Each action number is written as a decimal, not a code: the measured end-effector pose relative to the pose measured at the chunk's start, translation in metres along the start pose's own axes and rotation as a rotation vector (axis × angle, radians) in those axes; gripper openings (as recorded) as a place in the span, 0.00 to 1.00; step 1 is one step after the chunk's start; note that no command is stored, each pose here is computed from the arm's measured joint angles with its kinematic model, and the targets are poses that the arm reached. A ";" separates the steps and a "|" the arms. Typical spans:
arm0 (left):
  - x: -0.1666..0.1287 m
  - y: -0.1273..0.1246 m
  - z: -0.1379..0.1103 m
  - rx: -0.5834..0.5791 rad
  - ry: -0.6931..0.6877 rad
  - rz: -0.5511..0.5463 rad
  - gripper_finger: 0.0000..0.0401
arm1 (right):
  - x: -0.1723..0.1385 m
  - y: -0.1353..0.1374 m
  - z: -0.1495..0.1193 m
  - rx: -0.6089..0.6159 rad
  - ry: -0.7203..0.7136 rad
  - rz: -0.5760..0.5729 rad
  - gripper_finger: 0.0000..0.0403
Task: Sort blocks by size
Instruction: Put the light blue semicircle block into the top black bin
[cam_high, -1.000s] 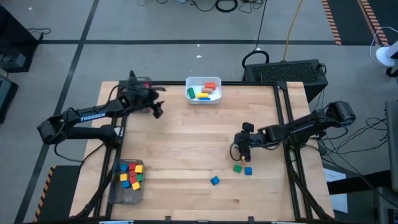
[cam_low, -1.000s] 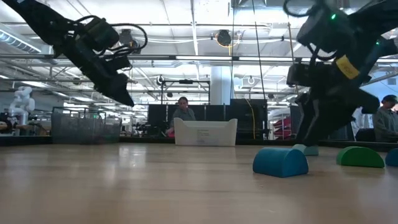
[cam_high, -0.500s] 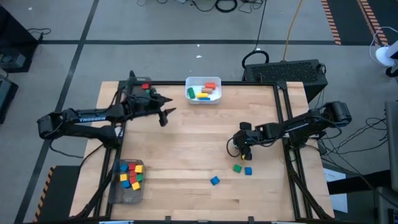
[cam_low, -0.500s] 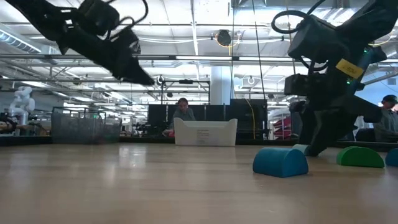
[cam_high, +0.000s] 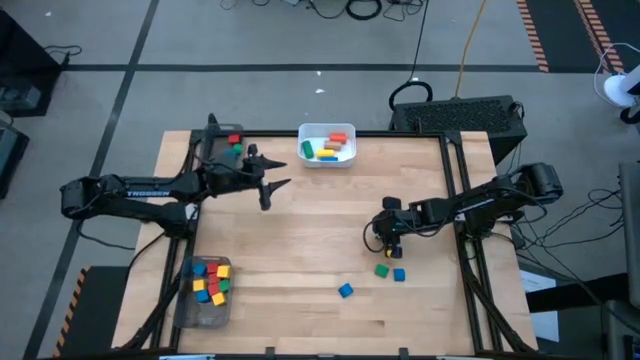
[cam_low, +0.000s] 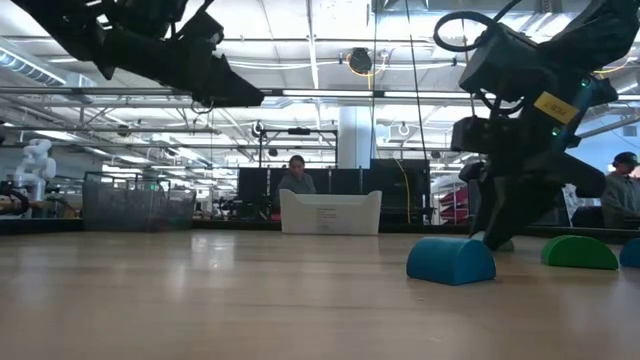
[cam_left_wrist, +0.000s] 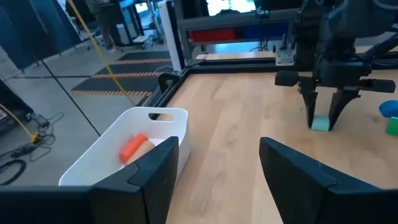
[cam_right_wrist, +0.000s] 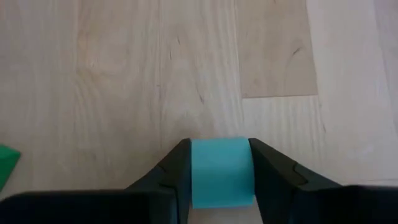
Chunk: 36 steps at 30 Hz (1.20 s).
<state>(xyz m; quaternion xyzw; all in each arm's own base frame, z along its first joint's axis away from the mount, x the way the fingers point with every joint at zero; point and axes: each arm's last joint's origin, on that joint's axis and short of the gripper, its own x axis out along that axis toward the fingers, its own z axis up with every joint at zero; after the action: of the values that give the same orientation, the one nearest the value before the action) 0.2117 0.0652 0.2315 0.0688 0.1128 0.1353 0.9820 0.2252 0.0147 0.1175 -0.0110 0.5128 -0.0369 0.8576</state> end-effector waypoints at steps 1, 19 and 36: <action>0.000 0.000 0.000 0.000 0.001 0.000 0.57 | 0.000 0.000 0.000 0.001 0.000 0.000 0.28; -0.001 -0.005 0.012 -0.052 -0.125 -0.074 0.57 | -0.009 0.001 0.041 0.017 -0.454 -0.014 0.30; 0.015 -0.044 0.004 0.163 -0.129 -0.222 0.57 | -0.023 0.001 0.062 0.030 -0.703 0.001 0.30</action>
<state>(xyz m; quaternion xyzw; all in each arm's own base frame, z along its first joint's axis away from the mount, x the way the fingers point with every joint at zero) 0.2379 0.0266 0.2249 0.1441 0.0672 0.0114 0.9872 0.2691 0.0166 0.1671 -0.0101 0.1855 -0.0379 0.9819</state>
